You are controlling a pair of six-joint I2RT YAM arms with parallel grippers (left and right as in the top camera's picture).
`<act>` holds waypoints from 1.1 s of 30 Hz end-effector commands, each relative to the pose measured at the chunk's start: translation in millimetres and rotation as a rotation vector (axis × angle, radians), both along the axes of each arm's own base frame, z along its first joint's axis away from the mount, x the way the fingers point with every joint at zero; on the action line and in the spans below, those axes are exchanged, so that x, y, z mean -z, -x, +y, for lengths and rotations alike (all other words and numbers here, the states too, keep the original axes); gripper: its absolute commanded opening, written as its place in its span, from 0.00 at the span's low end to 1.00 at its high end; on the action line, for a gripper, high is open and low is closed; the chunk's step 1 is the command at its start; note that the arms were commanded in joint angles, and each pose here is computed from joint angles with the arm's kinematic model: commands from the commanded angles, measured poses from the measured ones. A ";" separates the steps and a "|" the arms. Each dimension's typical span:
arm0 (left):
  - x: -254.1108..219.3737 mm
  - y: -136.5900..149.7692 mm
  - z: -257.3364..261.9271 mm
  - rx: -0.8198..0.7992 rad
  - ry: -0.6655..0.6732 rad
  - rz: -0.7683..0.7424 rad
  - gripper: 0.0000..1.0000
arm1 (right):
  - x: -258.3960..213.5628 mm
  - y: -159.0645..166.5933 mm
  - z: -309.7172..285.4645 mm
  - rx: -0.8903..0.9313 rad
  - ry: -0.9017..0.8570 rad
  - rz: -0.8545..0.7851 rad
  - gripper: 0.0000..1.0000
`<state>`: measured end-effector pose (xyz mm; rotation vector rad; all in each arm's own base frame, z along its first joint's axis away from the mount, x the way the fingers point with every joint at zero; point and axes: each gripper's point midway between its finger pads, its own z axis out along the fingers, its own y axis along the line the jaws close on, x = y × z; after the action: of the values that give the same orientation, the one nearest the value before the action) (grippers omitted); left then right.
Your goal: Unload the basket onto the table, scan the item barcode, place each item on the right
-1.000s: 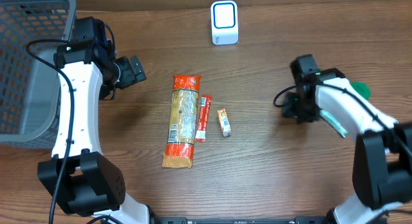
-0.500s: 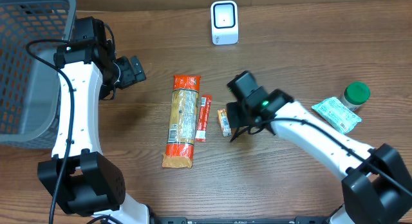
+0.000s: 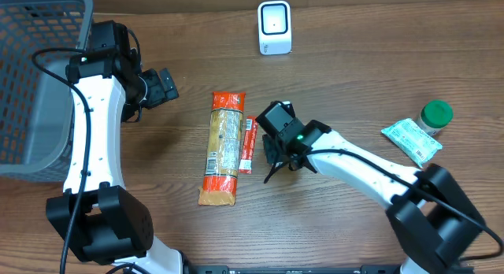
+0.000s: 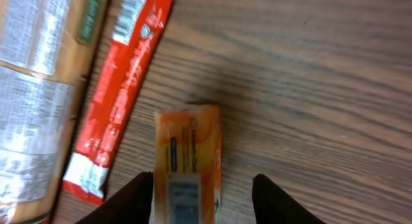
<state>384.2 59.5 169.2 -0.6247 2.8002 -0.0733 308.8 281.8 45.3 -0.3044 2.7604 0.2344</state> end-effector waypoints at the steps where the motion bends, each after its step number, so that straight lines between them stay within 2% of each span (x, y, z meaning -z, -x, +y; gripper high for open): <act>1: -4.3 -3.2 -1.4 0.021 -0.010 -0.011 1.00 | 4.9 5.5 10.6 -0.019 -0.028 0.029 0.50; 5: -4.3 -3.2 -1.4 0.021 -0.010 -0.011 1.00 | 4.9 5.3 10.5 -0.019 -0.028 0.029 0.44; 10: -4.3 -3.2 -1.6 0.021 -0.010 -0.011 1.00 | 5.2 6.0 9.6 -0.019 -0.024 0.031 0.30; 15: -4.3 -3.2 -1.4 0.021 -0.010 -0.011 1.00 | 1.4 6.2 0.1 -0.003 0.012 0.022 0.13; 21: -4.3 -3.2 -1.4 0.021 -0.010 -0.011 1.00 | -19.8 -4.8 -38.1 0.070 0.159 -0.082 0.11; 27: -4.3 -3.2 -1.4 0.021 -0.010 -0.011 1.00 | -28.1 -9.0 -84.1 0.127 0.390 -0.159 0.11; 33: -4.3 -3.2 -1.4 0.021 -0.010 -0.011 1.00 | -28.1 -9.1 -88.0 0.129 0.410 -0.167 0.11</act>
<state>384.2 59.5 169.2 -0.6247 2.8002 -0.0733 309.1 200.4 56.1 -0.2694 2.6985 -0.3451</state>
